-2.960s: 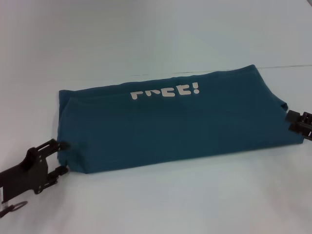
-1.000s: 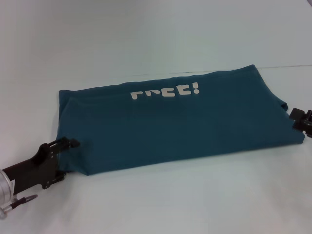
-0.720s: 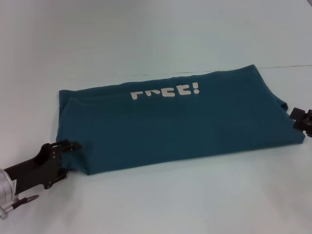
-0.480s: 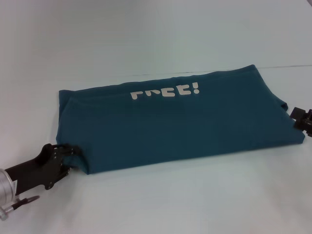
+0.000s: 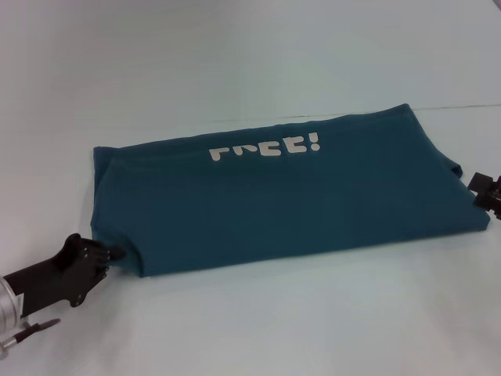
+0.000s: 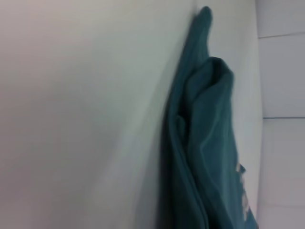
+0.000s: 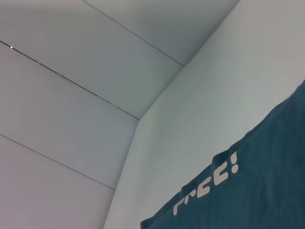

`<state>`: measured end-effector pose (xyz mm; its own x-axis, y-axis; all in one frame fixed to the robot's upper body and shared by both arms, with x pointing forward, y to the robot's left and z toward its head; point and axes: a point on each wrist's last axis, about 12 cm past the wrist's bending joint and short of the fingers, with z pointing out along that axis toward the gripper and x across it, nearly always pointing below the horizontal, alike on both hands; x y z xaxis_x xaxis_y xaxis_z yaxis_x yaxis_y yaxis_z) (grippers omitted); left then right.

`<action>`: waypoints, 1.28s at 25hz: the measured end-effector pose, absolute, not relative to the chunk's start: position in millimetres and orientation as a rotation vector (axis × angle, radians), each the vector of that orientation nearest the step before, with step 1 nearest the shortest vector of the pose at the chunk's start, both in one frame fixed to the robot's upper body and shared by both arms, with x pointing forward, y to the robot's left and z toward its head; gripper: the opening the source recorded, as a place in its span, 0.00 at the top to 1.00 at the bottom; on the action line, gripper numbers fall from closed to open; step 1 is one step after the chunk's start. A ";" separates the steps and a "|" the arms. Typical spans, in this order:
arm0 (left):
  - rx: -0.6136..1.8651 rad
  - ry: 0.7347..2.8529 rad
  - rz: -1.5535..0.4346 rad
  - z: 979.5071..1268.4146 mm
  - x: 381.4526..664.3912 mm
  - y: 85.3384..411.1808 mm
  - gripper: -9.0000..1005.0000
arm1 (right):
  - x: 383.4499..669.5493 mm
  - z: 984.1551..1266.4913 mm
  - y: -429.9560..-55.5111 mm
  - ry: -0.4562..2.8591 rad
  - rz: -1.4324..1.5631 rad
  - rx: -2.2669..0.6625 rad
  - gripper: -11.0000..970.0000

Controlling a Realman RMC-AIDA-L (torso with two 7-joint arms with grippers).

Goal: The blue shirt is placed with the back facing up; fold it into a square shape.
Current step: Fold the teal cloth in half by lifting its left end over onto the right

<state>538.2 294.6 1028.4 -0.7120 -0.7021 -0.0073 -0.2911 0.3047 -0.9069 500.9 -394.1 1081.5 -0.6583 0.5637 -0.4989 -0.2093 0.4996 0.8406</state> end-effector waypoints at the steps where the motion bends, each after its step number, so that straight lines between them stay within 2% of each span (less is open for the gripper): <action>1: -0.874 2.172 -1.390 1029.8 538.2 295.1 0.88 | 500.8 1081.5 -394.2 1.949 1.233 0.292 0.32; 2: -0.860 2.170 -1.394 1031.3 537.9 296.0 0.92 | 500.7 1081.5 -394.4 1.949 1.232 0.293 0.32; 7: -0.805 2.160 -1.375 1038.4 536.3 306.0 0.98 | 499.7 1081.1 -395.2 1.949 1.231 0.297 0.32; 13: -0.789 2.052 -1.375 1044.6 521.5 335.2 0.98 | 499.0 1080.9 -395.8 1.945 1.236 0.313 0.32; 19: -0.820 2.050 -1.321 1040.9 502.1 357.1 0.98 | 501.0 1078.7 -391.1 1.943 1.250 0.322 0.32; 28: -0.890 2.023 -1.234 1037.1 480.6 381.2 0.98 | 501.3 1073.8 -390.0 1.952 1.247 0.344 0.32; 32: -0.876 2.038 -1.227 1036.5 478.5 381.6 0.98 | 501.3 1073.1 -389.5 1.959 1.245 0.342 0.32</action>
